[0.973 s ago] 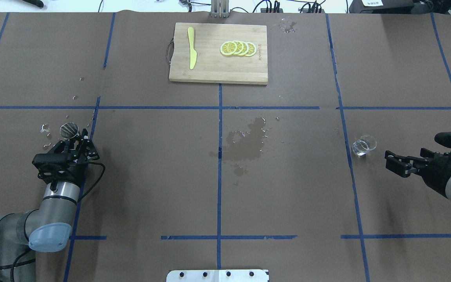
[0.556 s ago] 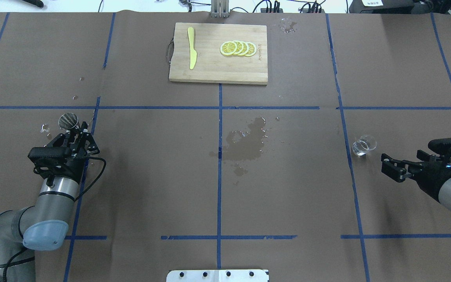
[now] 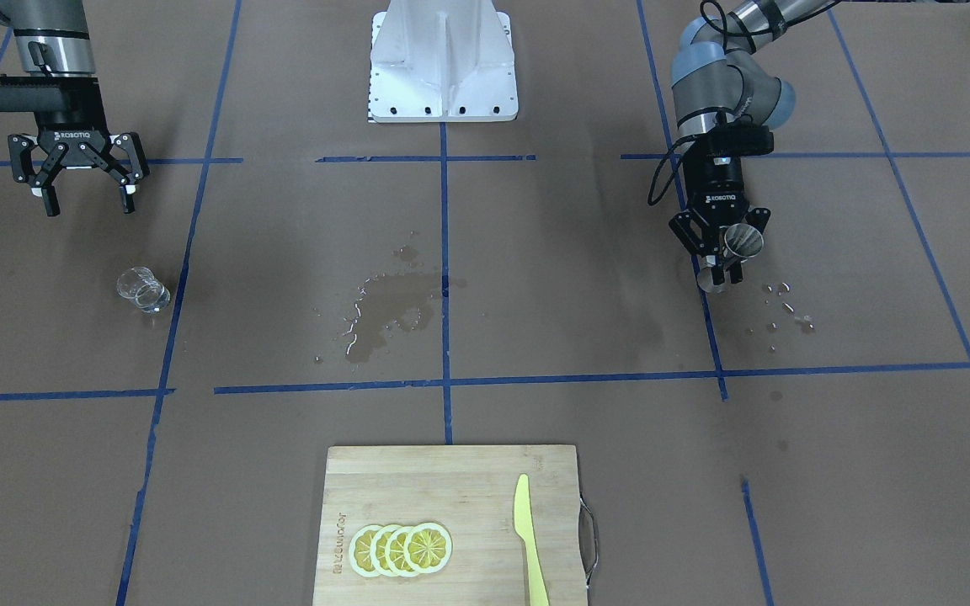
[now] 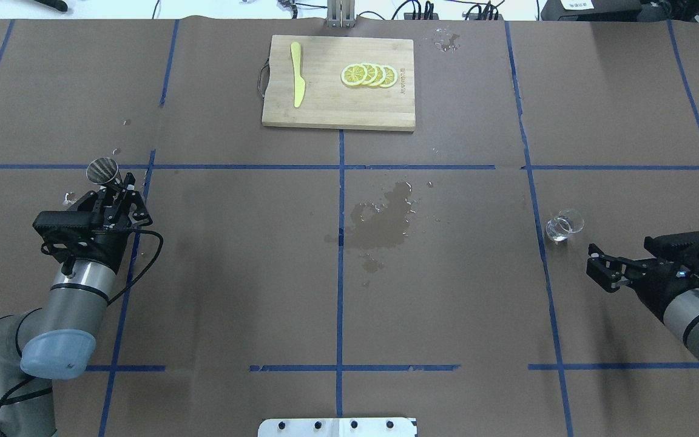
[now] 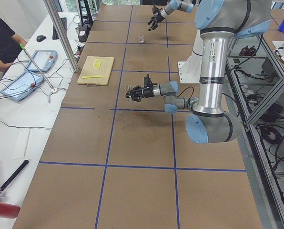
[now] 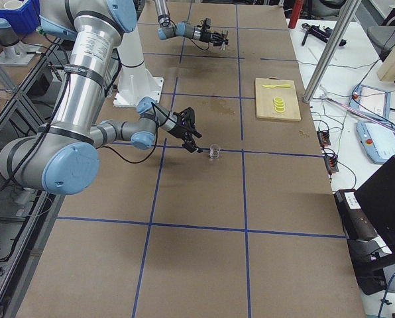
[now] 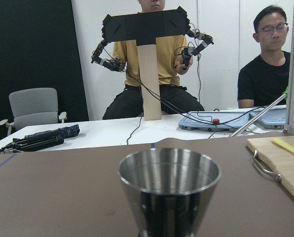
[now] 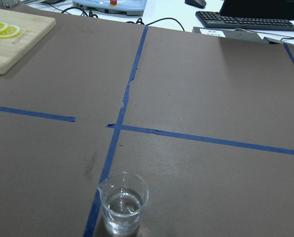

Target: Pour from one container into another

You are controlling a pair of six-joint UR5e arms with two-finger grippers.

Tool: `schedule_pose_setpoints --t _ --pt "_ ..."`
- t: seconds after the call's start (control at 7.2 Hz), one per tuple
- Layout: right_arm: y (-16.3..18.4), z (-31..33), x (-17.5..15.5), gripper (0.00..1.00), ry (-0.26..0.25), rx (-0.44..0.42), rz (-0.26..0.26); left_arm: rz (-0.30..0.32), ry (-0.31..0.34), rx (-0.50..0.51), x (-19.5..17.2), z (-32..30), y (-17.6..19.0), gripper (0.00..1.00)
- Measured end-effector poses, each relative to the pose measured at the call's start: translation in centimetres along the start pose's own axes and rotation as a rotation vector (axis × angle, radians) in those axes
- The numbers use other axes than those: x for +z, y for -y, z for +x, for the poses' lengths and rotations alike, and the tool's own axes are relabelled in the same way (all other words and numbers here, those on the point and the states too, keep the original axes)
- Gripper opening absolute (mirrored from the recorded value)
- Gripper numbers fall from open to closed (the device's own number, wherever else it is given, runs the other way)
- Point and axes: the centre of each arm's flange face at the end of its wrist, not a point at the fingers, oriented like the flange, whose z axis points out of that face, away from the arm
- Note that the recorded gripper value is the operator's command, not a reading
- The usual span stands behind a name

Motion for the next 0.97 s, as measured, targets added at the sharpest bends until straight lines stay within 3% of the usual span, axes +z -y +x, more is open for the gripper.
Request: schedule_pose_setpoints --t 0.28,0.69,0.97 --pt "-1.9 -1.9 1.4 0.97 0.026 0.041 0.108 -0.004 -0.001 0.041 0.4 -0.3 0.3 0.00" --pt "-5.2 -4.7 6.7 0.95 -0.031 0.025 0.263 -0.003 0.000 0.049 0.5 -0.4 0.4 0.00" --pt "-6.5 -4.8 8.5 0.95 -0.059 0.001 0.295 -0.021 -0.013 0.046 0.5 0.0 0.4 0.00"
